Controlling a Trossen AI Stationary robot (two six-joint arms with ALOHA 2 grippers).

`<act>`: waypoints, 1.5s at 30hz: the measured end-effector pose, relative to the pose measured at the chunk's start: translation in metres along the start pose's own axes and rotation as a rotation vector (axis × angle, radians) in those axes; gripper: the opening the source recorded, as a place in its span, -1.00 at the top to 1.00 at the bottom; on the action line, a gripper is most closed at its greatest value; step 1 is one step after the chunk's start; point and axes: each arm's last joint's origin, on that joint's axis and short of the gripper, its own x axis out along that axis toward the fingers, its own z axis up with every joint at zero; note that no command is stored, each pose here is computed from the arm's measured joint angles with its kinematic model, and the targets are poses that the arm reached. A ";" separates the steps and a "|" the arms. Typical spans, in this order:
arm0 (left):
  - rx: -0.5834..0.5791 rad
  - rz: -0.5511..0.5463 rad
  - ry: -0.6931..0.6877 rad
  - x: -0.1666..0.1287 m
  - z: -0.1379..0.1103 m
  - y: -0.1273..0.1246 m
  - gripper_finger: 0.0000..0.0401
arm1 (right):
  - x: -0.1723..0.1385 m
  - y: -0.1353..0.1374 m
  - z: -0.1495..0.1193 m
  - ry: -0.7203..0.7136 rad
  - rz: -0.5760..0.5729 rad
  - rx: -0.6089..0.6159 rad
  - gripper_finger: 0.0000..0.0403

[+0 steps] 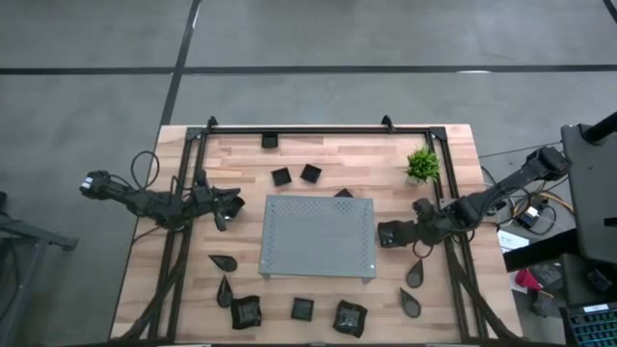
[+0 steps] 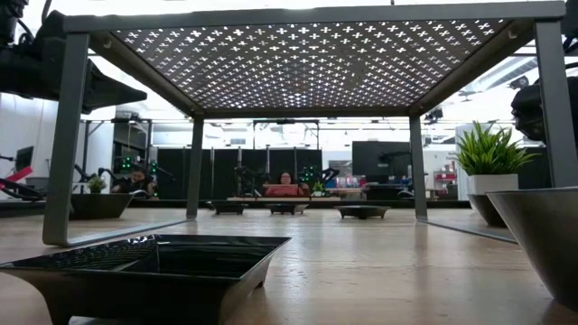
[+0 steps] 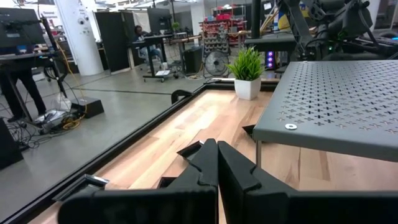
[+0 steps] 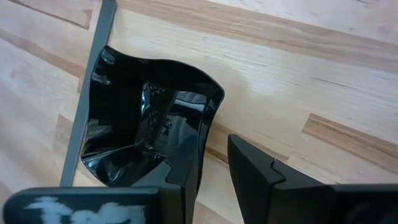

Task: Pick & Place Mini shaped plates
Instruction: Put the top right black distorted square plate on the shelf

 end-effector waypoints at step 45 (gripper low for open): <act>0.000 0.000 0.000 0.000 0.000 0.000 1.00 | -0.110 0.065 0.017 0.193 0.062 -0.091 0.96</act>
